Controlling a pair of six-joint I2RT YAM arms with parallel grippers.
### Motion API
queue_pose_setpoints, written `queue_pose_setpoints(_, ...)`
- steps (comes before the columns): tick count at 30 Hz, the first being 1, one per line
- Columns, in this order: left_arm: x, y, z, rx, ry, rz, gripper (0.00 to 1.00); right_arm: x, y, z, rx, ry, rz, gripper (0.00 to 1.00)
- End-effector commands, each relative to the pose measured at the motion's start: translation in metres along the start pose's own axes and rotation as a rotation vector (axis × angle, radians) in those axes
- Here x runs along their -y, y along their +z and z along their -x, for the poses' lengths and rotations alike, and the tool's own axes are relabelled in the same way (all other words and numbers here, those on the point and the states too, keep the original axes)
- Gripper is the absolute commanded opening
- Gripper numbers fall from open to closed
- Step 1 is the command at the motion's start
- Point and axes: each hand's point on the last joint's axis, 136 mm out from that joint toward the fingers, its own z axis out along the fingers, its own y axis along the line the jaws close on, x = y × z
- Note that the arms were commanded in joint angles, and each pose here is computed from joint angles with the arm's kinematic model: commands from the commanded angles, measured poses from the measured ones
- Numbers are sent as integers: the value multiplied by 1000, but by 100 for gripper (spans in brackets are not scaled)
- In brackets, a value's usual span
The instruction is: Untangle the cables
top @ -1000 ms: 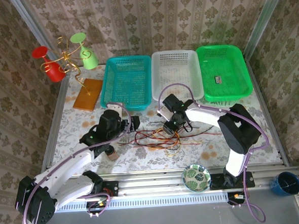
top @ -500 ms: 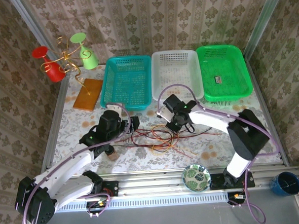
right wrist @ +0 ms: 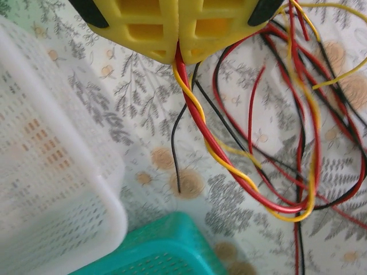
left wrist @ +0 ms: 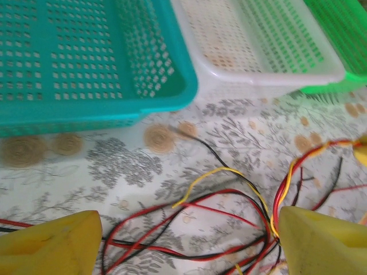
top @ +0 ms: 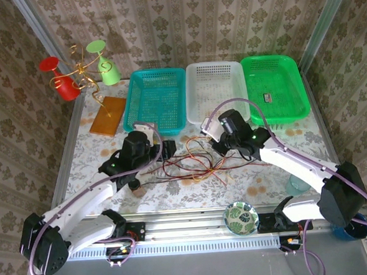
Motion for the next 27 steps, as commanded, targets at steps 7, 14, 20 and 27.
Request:
queue_pose_setpoints(7, 50, 3, 17, 30, 78, -182, 81, 31, -32, 37, 252, 178, -1, 3)
queue_pose_setpoints(14, 62, 1, 25, 68, 121, -228, 81, 49, -81, 64, 404, 218, -36, 3)
queue_pose_setpoints(20, 70, -2, 28, 117, 186, -267, 81, 60, -116, 85, 486, 228, -69, 3)
queue_pose_setpoints(27, 84, -11, 32, 208, 236, -349, 80, 72, -144, 105, 577, 266, -90, 4)
